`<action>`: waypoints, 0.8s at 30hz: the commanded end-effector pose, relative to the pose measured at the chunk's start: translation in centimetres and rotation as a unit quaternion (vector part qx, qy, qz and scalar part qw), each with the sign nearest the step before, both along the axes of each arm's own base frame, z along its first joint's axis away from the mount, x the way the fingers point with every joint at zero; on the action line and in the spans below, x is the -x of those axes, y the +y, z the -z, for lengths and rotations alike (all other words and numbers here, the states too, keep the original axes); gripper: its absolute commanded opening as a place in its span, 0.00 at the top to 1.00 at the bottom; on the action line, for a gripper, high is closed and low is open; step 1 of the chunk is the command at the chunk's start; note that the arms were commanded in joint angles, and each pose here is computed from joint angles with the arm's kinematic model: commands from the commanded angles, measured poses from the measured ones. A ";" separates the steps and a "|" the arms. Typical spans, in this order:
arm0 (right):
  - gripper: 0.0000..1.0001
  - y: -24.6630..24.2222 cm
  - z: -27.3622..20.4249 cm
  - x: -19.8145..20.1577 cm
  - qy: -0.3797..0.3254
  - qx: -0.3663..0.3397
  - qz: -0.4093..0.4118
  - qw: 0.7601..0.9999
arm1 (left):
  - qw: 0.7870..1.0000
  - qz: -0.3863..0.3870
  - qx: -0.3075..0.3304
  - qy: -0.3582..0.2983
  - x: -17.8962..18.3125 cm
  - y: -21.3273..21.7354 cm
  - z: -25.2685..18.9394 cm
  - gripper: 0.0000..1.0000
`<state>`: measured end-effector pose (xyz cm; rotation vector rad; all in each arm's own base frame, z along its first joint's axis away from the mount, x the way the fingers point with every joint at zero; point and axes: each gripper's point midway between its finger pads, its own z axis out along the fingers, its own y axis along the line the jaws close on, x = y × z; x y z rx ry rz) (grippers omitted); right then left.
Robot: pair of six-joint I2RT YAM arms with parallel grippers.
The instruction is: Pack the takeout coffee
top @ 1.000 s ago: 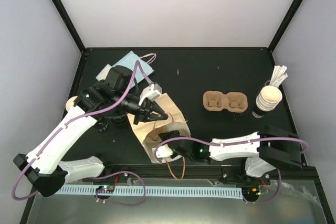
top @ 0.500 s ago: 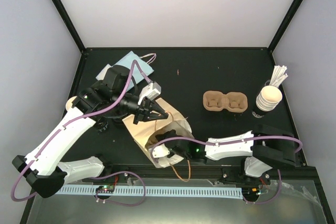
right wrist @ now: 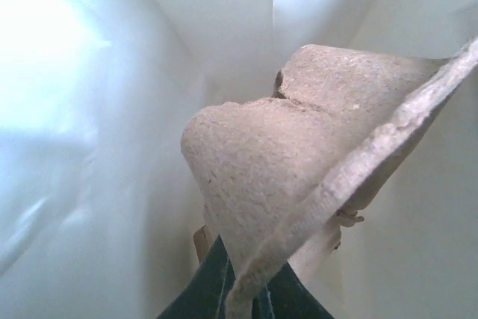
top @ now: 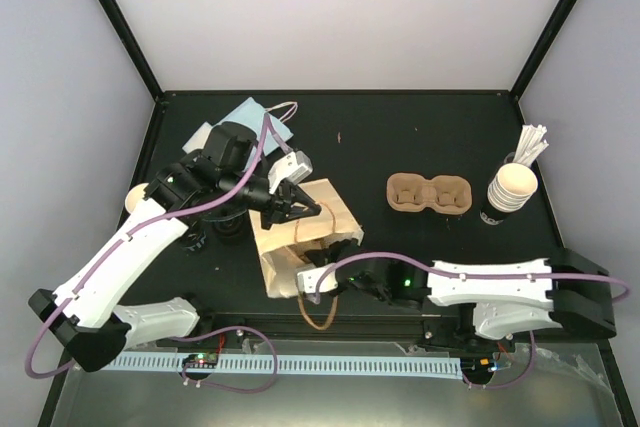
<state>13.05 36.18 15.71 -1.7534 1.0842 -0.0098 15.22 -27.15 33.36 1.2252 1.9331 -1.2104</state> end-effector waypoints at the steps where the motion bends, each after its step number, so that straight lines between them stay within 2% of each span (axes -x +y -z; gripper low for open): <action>1: 0.94 -1.3 -3.1 0.4 0.020 -0.037 0.007 0.999 | 0.999 -0.038 -0.004 -0.027 -1.8 0.5 -1.5 0.98; 12: 0.95 -4.7 -10.4 0.4 0.018 -0.145 0.037 0.989 | 0.995 -0.097 -0.002 -0.026 -5.3 1.3 -1.9 0.98; 21: 0.98 -7.9 -16.7 -0.6 0.001 -0.234 0.079 0.969 | 0.989 -0.149 -0.009 -0.017 -8.8 1.8 -2.0 0.98; 24: 0.98 -9.0 -18.0 -0.8 -0.003 -0.245 0.092 0.965 | 0.985 -0.170 -0.001 -0.014 -10.3 2.2 -2.8 0.98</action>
